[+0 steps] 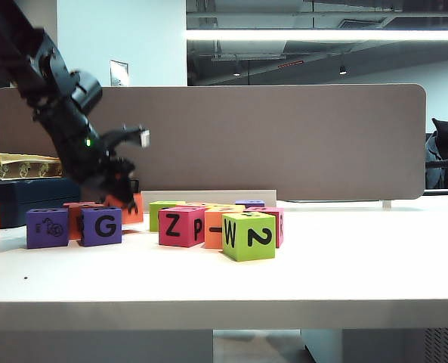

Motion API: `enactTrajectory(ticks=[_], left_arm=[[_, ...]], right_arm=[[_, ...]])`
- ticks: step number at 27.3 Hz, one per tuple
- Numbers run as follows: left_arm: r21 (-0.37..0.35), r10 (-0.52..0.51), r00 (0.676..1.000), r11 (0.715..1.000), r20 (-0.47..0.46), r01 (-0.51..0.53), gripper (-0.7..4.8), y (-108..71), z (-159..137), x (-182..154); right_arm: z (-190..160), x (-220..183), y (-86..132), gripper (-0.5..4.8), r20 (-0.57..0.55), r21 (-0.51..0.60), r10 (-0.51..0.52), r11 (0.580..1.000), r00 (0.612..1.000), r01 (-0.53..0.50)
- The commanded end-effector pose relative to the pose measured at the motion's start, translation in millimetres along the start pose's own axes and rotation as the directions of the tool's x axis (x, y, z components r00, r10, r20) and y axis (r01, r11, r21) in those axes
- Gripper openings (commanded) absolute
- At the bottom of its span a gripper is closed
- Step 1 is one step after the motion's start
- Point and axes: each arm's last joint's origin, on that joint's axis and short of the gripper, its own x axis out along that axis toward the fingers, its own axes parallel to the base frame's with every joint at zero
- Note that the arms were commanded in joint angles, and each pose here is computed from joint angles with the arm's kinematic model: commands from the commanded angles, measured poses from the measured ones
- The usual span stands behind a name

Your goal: Select the appropriate blocks from the scattered letter blocks on the table and arrange them in a row to spell out "23".

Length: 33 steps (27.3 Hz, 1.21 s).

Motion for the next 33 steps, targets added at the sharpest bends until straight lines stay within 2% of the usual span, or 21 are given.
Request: enactTrajectory(ticks=[1,4,5,6,7,10,11,12,15,18,20,22,26,33], left_arm=[[-0.073,0.042,0.996,0.997,0.085,-0.036,2.22,2.8,22,-33],[-0.196,0.050,0.993,0.980,0.105,-0.028,2.22,0.5,33,-63],[-0.273,0.040,0.995,0.962,0.096,-0.013,2.22,-4.5,38,-78],[-0.311,0.031,0.996,0.951,0.085,-0.003,2.22,-9.1,40,-86],[-0.381,0.006,0.998,0.924,0.061,0.018,2.22,-14.6,41,-99],[-0.455,-0.057,0.998,0.889,-0.010,0.047,2.13,-36.1,44,-115],[-0.473,-0.101,0.993,0.879,-0.062,0.060,2.09,-52.8,45,-117],[-0.473,-0.120,0.989,0.878,-0.083,0.067,2.09,-58.0,45,-116],[-0.496,-0.186,0.961,0.866,-0.204,0.062,2.09,-89.2,42,-110],[-0.522,-0.217,0.939,0.852,-0.267,0.048,2.09,-114.7,39,-103],[-0.509,-0.243,0.909,0.860,-0.340,0.040,2.09,-140.0,30,-95],[-0.492,-0.207,0.895,0.870,-0.396,-0.016,2.09,-155.8,21,-88],[-0.506,-0.187,0.880,0.860,-0.436,-0.068,2.09,-172.8,6,-77],[-0.530,-0.126,0.915,0.841,-0.384,-0.107,2.09,-184.5,-1,-62]], right_arm=[[2,0,0,-0.01,0.011,-0.011,0.001,1.000,1.000,-0.001],[2,0,0,-0.01,0.011,-0.011,0.001,1.000,1.000,-0.001],[2,0,0,-0.01,0.011,-0.010,0.001,1.000,1.000,-0.001],[2,0,0,-0.01,0.011,-0.010,0.001,1.000,1.000,-0.001],[2,0,0,-0.01,0.011,-0.010,0.001,1.000,1.000,-0.001],[2,0,0,-0.01,0.011,-0.010,0.001,1.000,1.000,-0.001],[2,0,0,-0.01,0.011,-0.010,0.001,1.000,1.000,-0.001],[2,0,0,-0.01,0.011,-0.010,0.001,1.000,1.000,-0.001],[2,0,0,-0.01,0.011,-0.010,0.001,1.000,1.000,-0.001],[1,0,0,-0.01,0.010,-0.010,0.002,1.000,1.000,-0.001],[1,0,0,-0.01,0.010,-0.010,0.002,1.000,1.000,-0.001],[1,0,0,-0.01,0.011,-0.010,0.001,1.000,1.000,-0.001],[1,0,0,-0.01,0.011,-0.011,0.001,1.000,1.000,-0.001],[1,0,0,-0.01,0.011,-0.011,0.001,1.000,1.000,-0.001]])
